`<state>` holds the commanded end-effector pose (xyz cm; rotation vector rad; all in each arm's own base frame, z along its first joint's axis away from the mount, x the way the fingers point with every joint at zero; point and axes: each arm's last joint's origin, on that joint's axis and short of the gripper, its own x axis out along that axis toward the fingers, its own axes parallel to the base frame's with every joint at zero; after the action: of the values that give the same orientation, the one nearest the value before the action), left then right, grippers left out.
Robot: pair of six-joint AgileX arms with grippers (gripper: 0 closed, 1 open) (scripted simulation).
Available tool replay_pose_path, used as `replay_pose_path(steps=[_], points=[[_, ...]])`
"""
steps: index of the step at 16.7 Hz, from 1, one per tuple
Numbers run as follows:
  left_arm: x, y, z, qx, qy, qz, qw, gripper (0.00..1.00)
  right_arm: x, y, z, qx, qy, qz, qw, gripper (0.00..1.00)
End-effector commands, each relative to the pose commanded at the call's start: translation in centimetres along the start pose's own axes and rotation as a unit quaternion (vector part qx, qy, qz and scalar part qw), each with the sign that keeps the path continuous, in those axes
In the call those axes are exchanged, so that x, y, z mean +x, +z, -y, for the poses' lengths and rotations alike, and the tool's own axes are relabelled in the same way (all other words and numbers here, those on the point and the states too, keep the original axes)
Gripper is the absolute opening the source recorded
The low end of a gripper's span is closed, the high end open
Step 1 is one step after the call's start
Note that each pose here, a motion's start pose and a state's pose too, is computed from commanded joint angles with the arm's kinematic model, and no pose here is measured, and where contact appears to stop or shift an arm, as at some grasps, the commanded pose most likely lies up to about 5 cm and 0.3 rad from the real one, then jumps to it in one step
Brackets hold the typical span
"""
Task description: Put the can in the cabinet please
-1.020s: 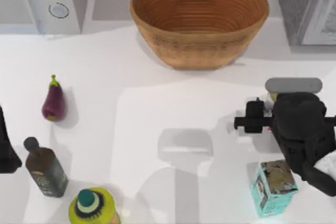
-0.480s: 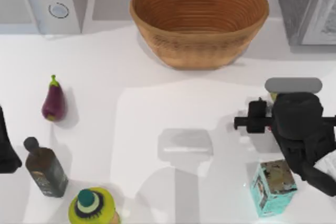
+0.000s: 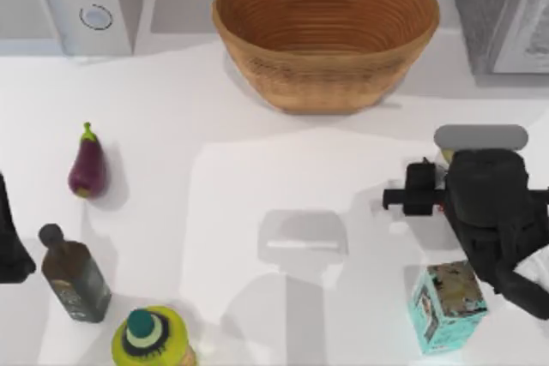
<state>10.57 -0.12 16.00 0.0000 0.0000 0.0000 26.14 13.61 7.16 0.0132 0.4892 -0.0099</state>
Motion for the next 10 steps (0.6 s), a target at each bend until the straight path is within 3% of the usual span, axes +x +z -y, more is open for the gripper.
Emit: replay_pose_path(steps=[6, 10], points=[[0.0, 0.0, 0.0, 0.0, 0.0, 0.0, 1.0, 1.0, -2.4, 4.8, 0.2, 0.041, 0.037, 0.038, 0.998, 0.0], [0.0, 0.0, 0.0, 0.0, 0.0, 0.0, 1.0, 1.0, -4.5, 8.2, 0.3, 0.037, 0.038, 0.031, 0.998, 0.0]])
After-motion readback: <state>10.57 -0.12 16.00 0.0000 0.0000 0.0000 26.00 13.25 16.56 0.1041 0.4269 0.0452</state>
